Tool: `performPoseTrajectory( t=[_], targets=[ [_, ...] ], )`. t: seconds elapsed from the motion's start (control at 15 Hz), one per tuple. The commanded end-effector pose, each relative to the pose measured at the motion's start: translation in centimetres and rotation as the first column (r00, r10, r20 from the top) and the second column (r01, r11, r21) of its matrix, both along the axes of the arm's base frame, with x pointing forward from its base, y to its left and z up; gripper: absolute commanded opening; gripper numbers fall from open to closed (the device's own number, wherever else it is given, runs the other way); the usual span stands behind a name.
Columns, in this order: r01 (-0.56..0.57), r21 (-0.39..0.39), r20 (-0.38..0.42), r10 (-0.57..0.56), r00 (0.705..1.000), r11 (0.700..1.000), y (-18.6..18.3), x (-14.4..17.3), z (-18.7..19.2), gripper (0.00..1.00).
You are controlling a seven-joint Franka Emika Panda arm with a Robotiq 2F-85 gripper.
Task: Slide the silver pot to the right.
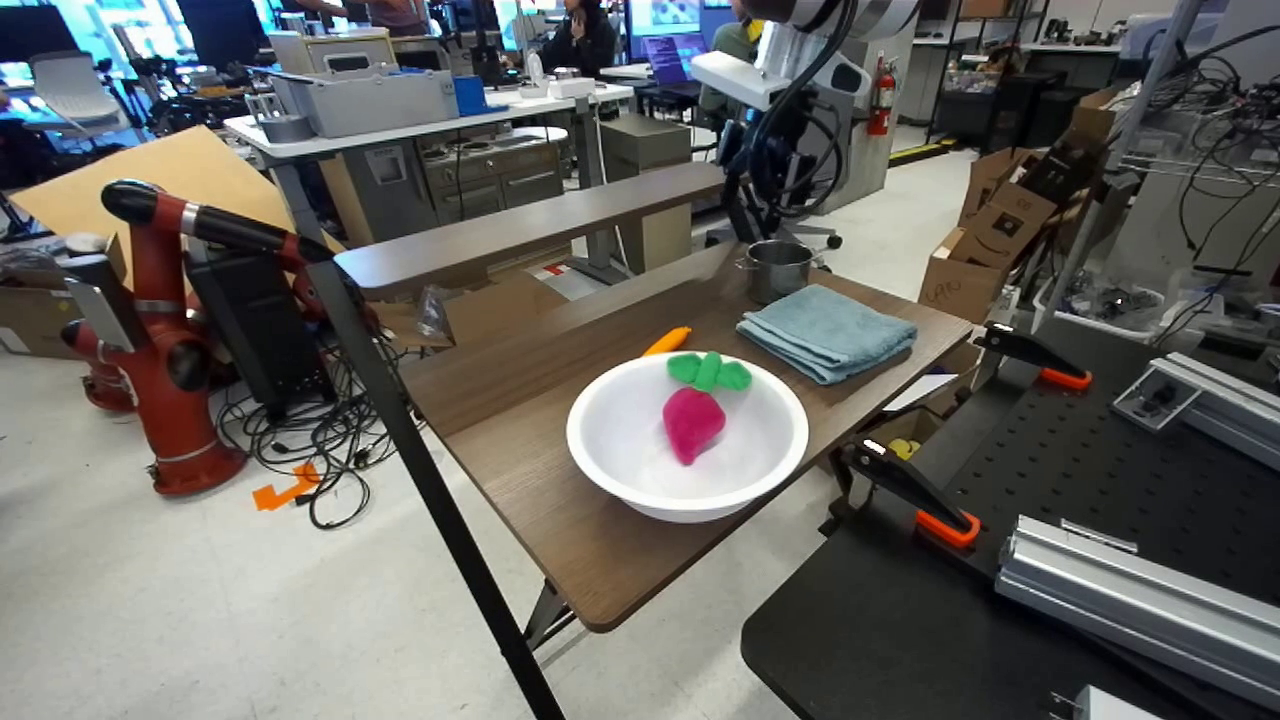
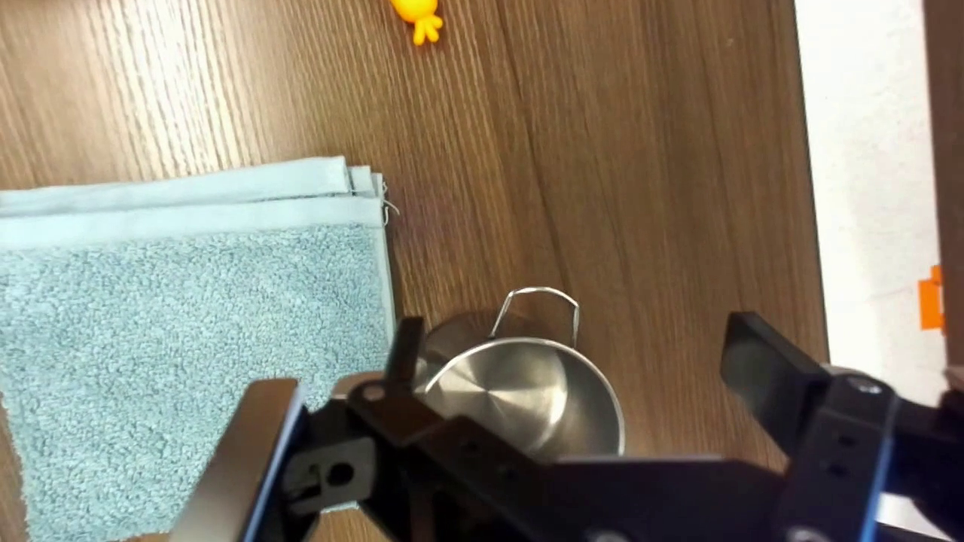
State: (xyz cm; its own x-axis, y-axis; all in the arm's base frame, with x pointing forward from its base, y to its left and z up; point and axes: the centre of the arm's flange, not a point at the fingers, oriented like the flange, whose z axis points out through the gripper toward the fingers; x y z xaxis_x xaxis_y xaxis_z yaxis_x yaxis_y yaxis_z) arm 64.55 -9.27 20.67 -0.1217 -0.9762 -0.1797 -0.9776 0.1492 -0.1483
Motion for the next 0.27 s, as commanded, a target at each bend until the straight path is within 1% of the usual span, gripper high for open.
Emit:
performPoseTrajectory(
  t=[0.0,0.2],
  targets=[
    [0.003,-0.001,-0.007,-0.003,1.0,1.0,-0.21,-0.1,-0.5,1.0],
    [0.003,-0.002,-0.009,-0.003,1.0,1.0,-0.23,0.03,-0.76,1.0]
  ],
)
